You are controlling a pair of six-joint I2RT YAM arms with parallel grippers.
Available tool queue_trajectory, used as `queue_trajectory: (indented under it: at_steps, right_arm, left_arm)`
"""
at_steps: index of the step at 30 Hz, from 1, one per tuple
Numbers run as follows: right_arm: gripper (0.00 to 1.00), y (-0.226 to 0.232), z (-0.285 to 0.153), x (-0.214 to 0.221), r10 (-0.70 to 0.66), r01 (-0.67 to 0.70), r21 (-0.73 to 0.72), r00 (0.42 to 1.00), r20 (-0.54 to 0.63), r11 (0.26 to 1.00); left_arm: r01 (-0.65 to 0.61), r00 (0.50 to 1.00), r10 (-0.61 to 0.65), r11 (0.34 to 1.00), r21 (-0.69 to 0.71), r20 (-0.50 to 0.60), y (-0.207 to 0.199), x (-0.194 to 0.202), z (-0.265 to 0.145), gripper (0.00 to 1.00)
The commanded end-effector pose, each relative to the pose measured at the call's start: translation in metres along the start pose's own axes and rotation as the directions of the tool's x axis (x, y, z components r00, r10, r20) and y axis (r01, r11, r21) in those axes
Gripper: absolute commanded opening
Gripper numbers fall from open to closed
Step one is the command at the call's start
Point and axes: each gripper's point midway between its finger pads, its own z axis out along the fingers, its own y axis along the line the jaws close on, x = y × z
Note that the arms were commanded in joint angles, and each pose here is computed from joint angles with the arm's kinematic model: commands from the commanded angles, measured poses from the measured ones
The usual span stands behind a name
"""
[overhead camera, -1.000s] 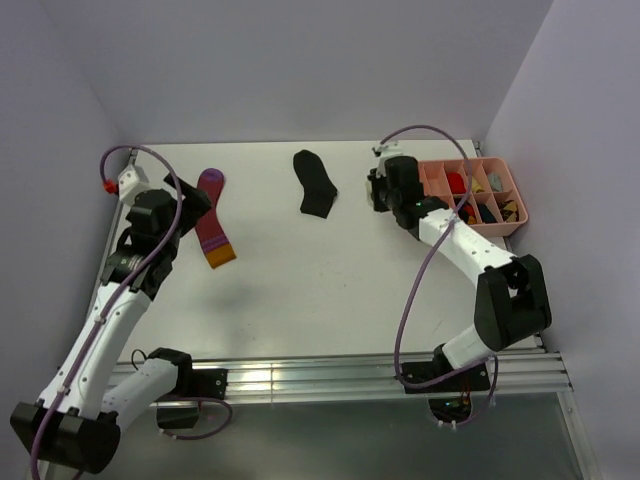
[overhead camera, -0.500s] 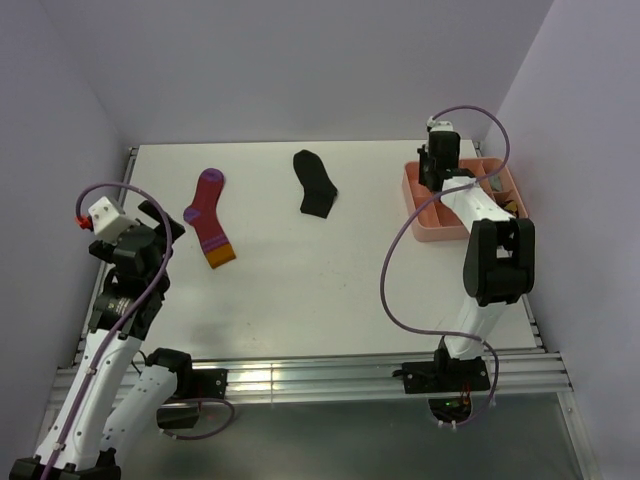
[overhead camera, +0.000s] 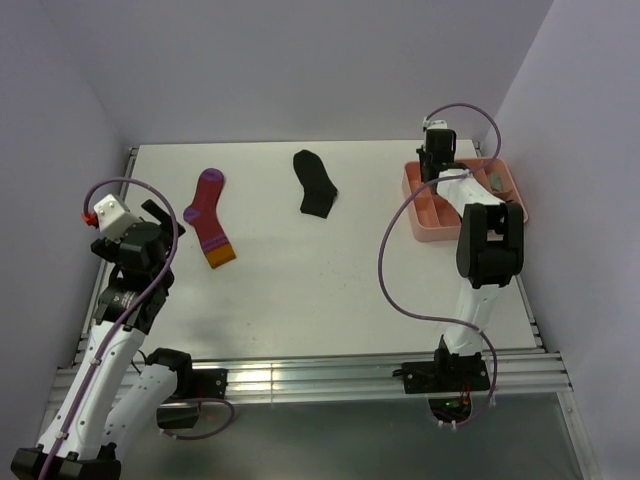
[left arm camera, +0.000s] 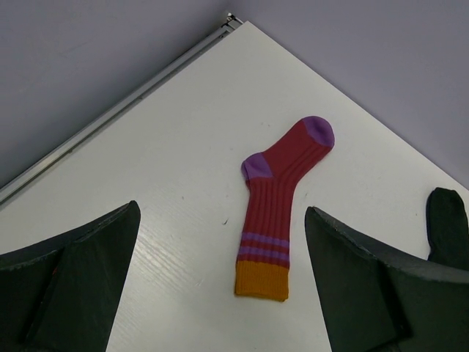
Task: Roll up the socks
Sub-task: Place the sock in the storage box.
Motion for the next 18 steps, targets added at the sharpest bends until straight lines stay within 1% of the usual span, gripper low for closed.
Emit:
queue_trajectory:
  at_steps: [1,2,7,11,13,14,15,18]
  right_arm:
    - [0.0,-0.002,0.008,-0.01,-0.015,0.015,0.007,1.0,0.014,1.0]
    - [0.0,-0.015,0.011,-0.005,0.004,-0.004,0.022,1.0,-0.002,1.0]
    - [0.0,-0.012,0.023,0.012,0.041,-0.041,-0.009,0.998,-0.047,0.999]
    - [0.0,-0.015,0.025,0.007,0.069,-0.072,-0.046,0.996,-0.053,0.996]
    - [0.0,-0.015,0.03,0.015,0.083,-0.089,-0.07,0.992,-0.092,0.994]
    - [0.0,-0.013,0.032,0.011,0.088,-0.096,-0.086,0.992,-0.09,0.992]
    - [0.0,-0.015,0.033,0.018,0.093,-0.105,-0.092,0.988,-0.124,0.99]
    - [0.0,-0.009,0.04,0.024,0.087,-0.111,-0.136,0.981,-0.174,0.984]
  left_arm:
    - [0.004,0.999,-0.003,1.0,-0.011,0.032,0.0,-0.008,0.003,0.99]
    - [0.005,1.0,-0.005,1.0,-0.008,0.03,0.0,-0.008,0.003,1.0]
    - [0.001,1.0,-0.001,1.0,-0.01,0.027,0.0,-0.006,0.003,0.99]
    - [-0.001,1.0,0.001,1.0,-0.006,0.022,0.0,-0.005,0.004,1.0]
    - [-0.001,1.0,0.001,1.0,-0.001,0.022,-0.001,-0.005,0.003,1.0]
    - [-0.001,1.0,0.001,1.0,0.0,0.021,-0.001,-0.005,0.003,0.99]
    - [-0.004,1.0,0.004,1.0,-0.003,0.019,-0.001,-0.004,0.004,0.99]
    - [-0.002,1.0,0.002,1.0,-0.003,0.019,-0.001,-0.004,0.004,0.99]
